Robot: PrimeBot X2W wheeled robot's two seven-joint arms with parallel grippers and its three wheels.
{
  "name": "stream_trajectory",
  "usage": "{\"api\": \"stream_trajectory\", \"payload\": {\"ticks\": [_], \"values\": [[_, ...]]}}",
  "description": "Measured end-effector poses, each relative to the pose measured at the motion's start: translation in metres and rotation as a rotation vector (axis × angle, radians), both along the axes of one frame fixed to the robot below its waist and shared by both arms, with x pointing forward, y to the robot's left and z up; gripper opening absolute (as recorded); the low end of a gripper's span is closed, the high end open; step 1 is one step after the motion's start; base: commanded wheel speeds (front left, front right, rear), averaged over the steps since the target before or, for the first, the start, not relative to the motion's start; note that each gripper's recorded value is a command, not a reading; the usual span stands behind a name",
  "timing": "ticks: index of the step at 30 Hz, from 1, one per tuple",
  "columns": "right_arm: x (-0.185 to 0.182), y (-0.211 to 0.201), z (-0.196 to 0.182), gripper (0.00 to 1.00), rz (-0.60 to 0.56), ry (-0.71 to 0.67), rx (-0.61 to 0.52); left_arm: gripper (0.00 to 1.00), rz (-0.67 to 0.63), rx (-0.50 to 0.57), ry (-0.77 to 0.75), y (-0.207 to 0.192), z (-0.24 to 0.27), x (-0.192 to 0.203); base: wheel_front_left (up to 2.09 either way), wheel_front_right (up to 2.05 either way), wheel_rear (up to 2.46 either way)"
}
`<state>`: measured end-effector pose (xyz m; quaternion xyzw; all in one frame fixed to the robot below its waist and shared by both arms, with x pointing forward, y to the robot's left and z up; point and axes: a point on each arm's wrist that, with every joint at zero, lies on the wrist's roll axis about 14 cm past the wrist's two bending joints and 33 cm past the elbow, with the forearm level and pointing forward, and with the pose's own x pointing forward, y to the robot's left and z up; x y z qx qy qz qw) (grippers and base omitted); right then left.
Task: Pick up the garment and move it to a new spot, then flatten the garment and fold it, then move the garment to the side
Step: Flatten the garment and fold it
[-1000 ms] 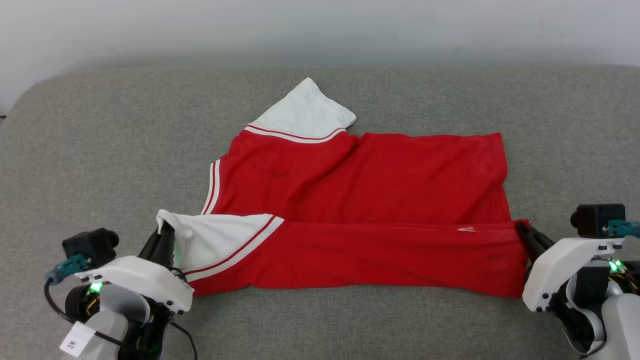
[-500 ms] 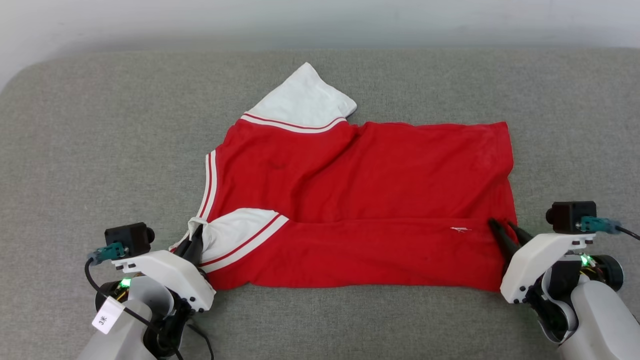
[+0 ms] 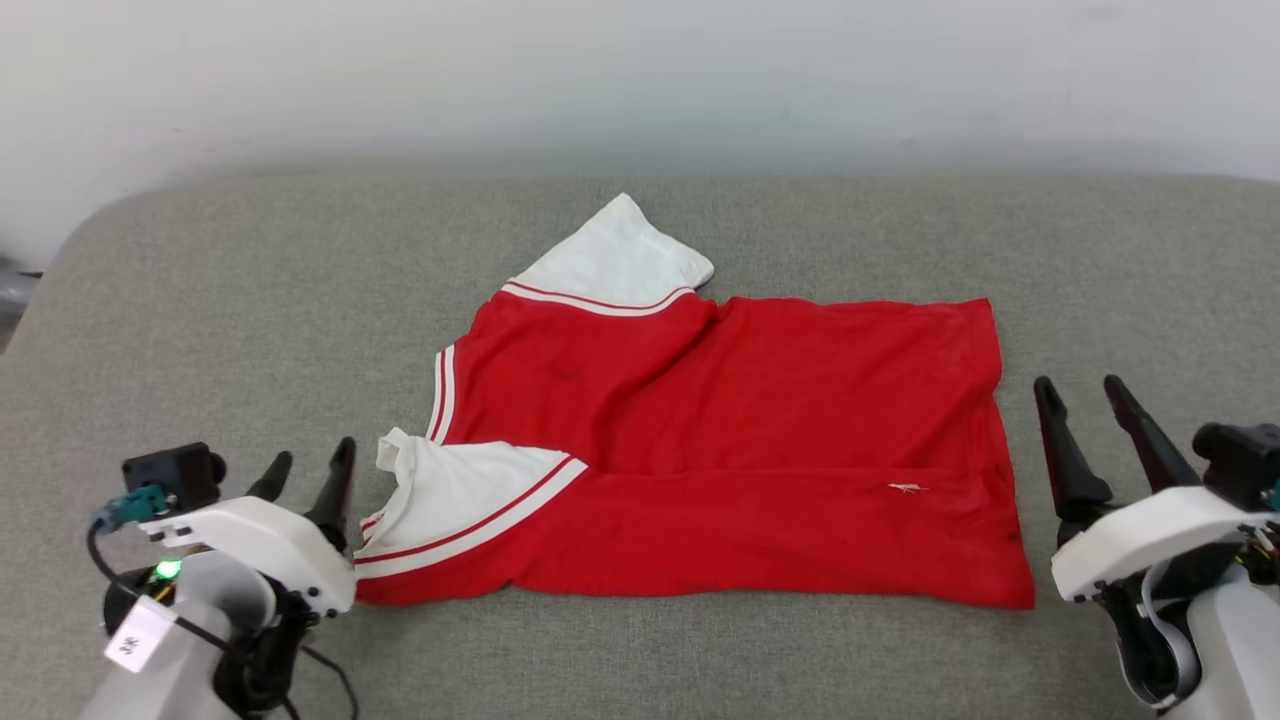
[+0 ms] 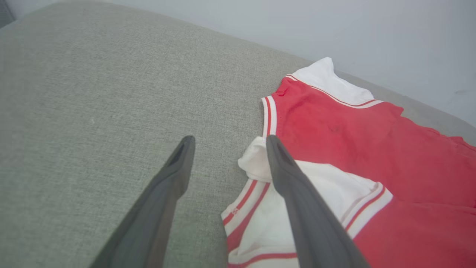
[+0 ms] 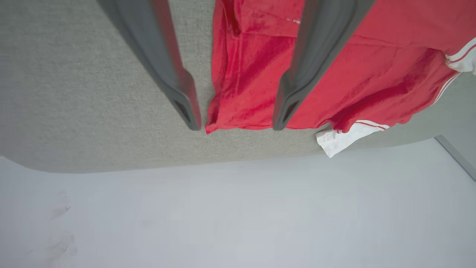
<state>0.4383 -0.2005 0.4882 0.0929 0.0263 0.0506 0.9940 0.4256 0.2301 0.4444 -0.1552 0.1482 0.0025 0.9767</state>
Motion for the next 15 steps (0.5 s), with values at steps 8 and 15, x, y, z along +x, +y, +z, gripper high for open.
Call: {"api": "stream_trajectory", "payload": {"ticks": [8, 15], "values": [[-0.028, -0.009, 0.002, 1.00, -0.068, 0.006, -0.016, 1.00, -0.102, 0.008, 0.161, 0.000, 0.003, -0.016, 0.00, 0.00, 0.00], [-0.042, -0.002, -0.001, 1.00, -0.086, 0.031, -0.002, 1.00, -0.200, -0.027, 0.422, -0.013, -0.018, -0.043, 0.00, 0.00, 0.00]]}}
